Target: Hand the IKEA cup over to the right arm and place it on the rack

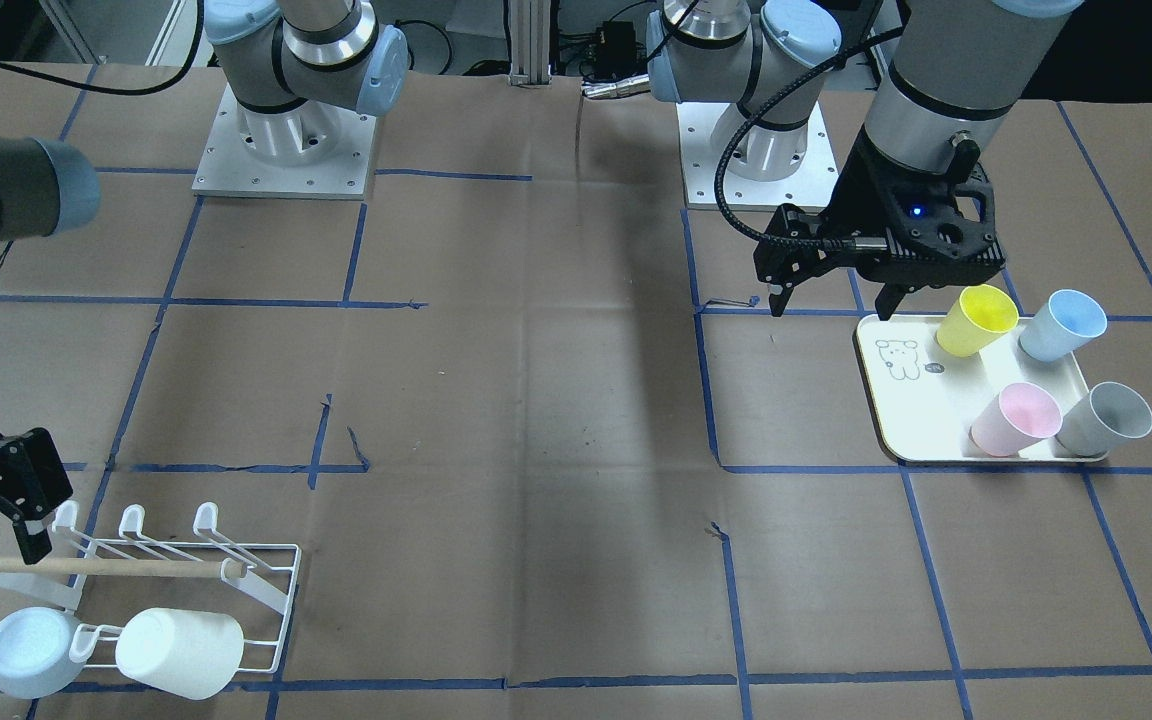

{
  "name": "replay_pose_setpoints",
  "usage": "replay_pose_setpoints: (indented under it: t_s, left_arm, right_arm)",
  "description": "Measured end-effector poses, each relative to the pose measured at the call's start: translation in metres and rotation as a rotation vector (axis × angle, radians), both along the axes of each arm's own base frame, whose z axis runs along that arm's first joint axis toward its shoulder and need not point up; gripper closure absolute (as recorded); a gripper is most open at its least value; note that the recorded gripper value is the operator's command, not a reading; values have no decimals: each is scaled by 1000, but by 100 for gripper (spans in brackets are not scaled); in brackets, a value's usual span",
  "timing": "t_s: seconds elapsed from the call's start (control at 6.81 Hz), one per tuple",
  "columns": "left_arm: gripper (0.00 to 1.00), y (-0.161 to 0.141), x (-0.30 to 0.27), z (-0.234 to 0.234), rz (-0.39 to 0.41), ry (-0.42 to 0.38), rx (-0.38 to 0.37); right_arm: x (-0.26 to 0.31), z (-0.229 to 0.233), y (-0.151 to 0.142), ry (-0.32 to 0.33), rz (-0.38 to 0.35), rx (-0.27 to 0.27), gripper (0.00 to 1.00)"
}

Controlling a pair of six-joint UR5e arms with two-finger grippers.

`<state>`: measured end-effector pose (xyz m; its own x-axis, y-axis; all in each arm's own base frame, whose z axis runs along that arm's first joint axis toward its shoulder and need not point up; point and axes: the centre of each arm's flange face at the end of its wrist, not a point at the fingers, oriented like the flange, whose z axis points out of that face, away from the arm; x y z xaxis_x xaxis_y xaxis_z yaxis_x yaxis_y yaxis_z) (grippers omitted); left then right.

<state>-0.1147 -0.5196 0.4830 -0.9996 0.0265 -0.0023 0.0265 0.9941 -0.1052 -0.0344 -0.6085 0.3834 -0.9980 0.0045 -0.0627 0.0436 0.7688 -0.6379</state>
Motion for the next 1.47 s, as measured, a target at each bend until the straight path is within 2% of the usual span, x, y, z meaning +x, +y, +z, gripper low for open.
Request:
replay_pose_setpoints:
  t_s: [0.15,0.44,0.73,0.88,1.03,1.18,1.47]
  left_arm:
    - [0,0,0,0,0,0,-1]
    - [0,0,0,1,0,0,-1]
    - [0,0,0,1,-1,-1,-2]
    - [0,0,0,1,-1,-1,-3]
    - [0,0,0,2,-2,-1,-3]
    - [0,0,0,2,-2,-1,-3]
    - [0,0,0,2,-2,-1,-4]
  right_arm:
    - [10,26,15,-23,6,72,0]
    - [50,71,46,-45,43,280,0]
    - [105,92,76,-6,66,524,0]
    - [136,96,93,3,42,607,0]
    - [168,103,111,5,20,634,0]
    - [195,109,127,1,7,638,0]
    - [216,109,136,-1,10,644,0]
